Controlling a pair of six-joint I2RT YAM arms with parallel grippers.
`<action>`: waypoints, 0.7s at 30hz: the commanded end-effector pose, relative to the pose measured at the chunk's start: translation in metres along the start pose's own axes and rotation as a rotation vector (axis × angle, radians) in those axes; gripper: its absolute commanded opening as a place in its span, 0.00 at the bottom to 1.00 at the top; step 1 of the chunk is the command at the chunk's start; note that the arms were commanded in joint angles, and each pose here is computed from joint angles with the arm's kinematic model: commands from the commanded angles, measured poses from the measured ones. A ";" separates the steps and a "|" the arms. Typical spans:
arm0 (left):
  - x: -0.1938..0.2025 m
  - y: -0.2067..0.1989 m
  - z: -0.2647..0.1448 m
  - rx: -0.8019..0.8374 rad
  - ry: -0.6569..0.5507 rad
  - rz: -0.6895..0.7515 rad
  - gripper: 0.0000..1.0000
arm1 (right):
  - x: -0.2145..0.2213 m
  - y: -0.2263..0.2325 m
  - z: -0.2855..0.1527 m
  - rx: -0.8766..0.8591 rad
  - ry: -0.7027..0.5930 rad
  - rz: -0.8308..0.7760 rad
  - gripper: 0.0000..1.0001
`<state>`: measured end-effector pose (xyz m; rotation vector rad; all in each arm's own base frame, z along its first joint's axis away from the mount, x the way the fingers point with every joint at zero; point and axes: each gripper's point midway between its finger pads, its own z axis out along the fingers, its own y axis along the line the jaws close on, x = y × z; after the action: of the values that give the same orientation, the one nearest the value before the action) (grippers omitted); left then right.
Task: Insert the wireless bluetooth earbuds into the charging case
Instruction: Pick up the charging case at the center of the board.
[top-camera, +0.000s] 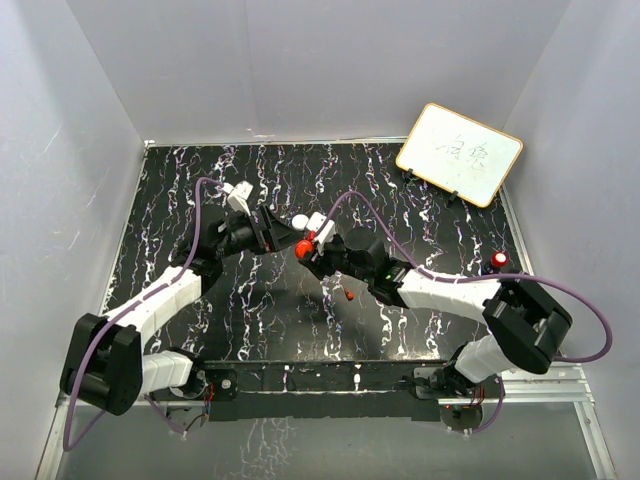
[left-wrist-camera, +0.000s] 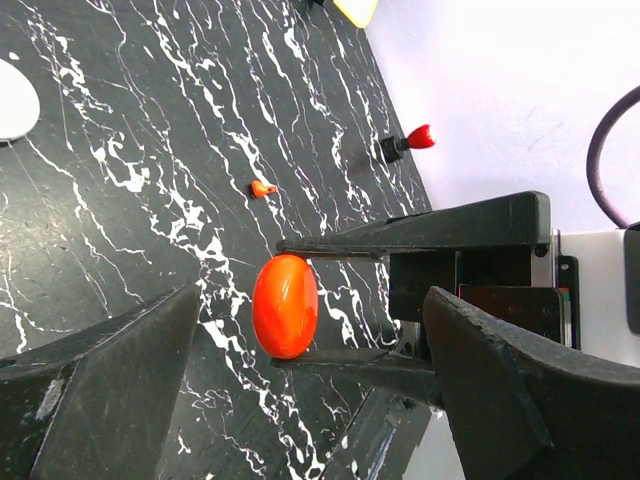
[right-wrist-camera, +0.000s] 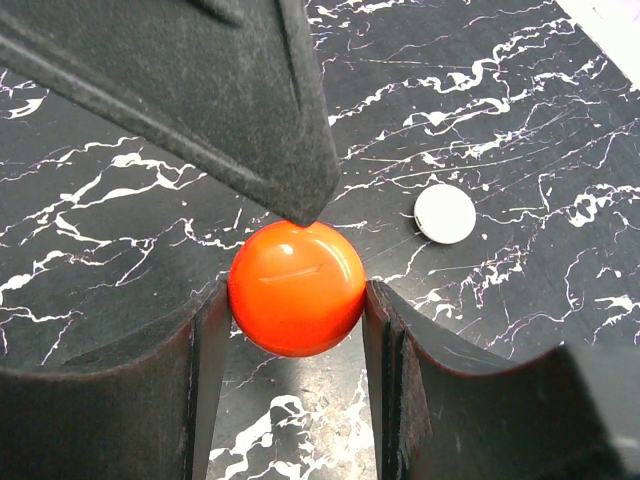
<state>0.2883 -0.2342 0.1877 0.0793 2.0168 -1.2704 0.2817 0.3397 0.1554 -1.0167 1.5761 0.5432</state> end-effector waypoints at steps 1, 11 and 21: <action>-0.009 -0.018 -0.001 0.071 0.013 0.019 0.93 | -0.034 -0.003 -0.007 0.012 -0.106 -0.020 0.13; 0.005 -0.010 -0.003 0.086 0.022 -0.044 0.92 | -0.054 -0.007 -0.018 0.023 -0.145 -0.029 0.13; 0.008 -0.020 -0.005 0.152 0.032 -0.041 0.78 | -0.059 -0.007 -0.017 0.016 -0.157 -0.026 0.13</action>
<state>0.2775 -0.2402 0.1937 0.0960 1.9814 -1.3978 0.2769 0.3349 0.1839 -0.9875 1.5171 0.5567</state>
